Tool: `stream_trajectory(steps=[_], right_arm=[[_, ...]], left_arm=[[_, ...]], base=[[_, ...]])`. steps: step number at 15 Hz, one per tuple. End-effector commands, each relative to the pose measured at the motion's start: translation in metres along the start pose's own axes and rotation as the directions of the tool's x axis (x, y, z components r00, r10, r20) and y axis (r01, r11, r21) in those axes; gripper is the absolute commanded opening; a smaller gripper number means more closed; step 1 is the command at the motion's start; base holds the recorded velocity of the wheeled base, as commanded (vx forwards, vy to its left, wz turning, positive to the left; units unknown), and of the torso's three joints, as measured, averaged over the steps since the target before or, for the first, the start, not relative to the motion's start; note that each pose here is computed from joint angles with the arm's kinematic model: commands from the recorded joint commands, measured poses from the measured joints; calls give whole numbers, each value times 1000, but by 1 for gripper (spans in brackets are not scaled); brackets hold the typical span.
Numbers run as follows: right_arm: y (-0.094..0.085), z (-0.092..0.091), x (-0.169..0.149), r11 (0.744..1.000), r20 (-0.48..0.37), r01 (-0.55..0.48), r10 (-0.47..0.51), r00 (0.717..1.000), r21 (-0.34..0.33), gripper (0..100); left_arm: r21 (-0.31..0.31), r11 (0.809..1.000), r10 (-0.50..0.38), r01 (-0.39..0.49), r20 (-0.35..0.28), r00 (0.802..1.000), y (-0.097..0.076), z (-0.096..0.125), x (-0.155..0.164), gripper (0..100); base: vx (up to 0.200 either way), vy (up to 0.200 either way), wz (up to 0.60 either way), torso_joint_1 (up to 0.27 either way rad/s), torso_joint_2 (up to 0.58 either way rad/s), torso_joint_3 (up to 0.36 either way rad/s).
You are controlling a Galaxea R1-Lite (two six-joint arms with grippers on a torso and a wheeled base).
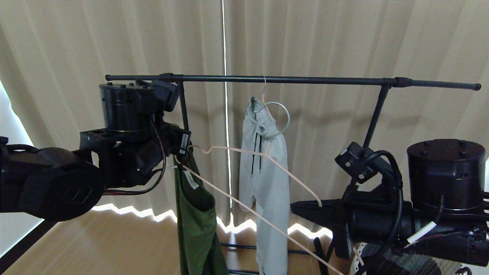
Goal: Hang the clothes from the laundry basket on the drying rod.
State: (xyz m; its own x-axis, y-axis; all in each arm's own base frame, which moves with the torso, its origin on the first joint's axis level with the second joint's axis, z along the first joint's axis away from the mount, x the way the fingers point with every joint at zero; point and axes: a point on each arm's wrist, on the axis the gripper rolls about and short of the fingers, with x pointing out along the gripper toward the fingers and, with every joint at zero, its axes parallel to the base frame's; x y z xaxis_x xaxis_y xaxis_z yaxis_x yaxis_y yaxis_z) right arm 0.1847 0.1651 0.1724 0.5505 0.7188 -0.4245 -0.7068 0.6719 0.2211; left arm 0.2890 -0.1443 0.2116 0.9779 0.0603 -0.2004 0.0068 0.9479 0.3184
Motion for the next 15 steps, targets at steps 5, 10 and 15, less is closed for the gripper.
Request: stream_trajectory(steps=[5, 10, 15], right_arm=[[-5, 0, 10, 1000, 14, 31, -31, 999, 3, 0], [-9, 9, 19, 999, 27, 45, -45, 999, 9, 0], [-13, 21, 47, 995, 32, 72, -74, 997, 69, 0]], left_arm=[[8, 998, 59, -59, -3, 998, 3, 3, 2, 0], [12, 998, 58, -58, -8, 998, 2, 1, 0, 0], [14, 996, 88, -88, -13, 996, 1, 2, -1, 0]], base=[[0, 0, 0, 0, 0, 0], [0, 0, 0, 0, 0, 0], [0, 0, 0, 0, 0, 0]])
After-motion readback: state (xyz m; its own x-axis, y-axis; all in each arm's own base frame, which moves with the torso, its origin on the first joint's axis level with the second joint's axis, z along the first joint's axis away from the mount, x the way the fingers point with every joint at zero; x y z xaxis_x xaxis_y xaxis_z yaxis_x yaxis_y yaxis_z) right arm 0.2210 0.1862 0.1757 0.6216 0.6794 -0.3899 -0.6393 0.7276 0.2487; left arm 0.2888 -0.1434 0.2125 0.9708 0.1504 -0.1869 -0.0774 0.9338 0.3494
